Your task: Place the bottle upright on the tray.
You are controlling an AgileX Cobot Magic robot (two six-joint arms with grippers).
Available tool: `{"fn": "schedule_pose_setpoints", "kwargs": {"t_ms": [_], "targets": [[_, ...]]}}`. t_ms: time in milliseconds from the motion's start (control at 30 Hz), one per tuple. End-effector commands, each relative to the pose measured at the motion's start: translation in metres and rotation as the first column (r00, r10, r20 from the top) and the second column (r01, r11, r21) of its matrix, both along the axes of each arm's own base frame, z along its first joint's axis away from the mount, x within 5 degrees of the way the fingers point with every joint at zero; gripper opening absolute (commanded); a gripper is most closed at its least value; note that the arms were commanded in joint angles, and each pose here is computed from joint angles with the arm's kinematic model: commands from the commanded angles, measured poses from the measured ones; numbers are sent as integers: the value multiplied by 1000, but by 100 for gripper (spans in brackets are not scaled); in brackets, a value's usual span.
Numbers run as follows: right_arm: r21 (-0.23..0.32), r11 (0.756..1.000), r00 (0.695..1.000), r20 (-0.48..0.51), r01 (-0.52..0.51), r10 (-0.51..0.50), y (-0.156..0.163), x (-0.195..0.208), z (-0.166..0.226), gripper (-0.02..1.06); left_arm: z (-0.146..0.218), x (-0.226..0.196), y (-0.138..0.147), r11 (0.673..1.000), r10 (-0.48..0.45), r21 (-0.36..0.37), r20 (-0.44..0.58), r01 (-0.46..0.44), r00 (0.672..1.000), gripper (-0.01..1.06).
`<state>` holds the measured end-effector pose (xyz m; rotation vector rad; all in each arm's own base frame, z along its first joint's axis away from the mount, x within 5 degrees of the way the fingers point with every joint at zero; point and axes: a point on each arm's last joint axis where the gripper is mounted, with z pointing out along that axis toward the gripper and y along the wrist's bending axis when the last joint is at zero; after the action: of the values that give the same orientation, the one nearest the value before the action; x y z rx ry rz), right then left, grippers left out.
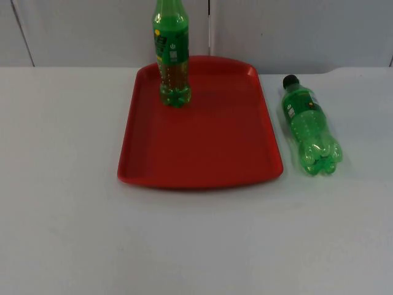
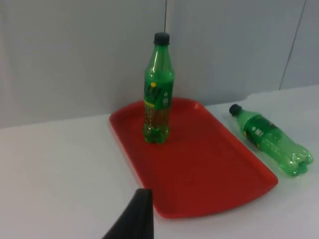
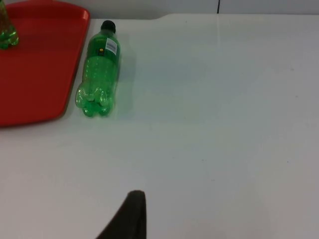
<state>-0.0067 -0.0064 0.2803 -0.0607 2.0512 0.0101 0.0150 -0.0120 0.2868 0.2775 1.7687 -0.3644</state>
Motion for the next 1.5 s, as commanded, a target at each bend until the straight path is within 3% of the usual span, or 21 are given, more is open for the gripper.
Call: {"fn": "schedule_pose_setpoints", "kwargs": {"t_ms": [0,200,567,1467], "targets": [[-2,1000,1000,12,2,-2,0,0,1,105,-2,-4,1,1000,-13,-12,-9,13,1000,105],[-2,1000,1000,12,2,-2,0,0,1,105,1,-9,6,998,14,67,-33,-12,999,105],[-2,1000,1000,12,2,-2,0,0,1,105,2,-8,9,994,39,102,-15,-37,999,105],[-2,1000,1000,12,2,-2,0,0,1,105,2,-8,9,994,40,103,-15,-38,999,105]]}}
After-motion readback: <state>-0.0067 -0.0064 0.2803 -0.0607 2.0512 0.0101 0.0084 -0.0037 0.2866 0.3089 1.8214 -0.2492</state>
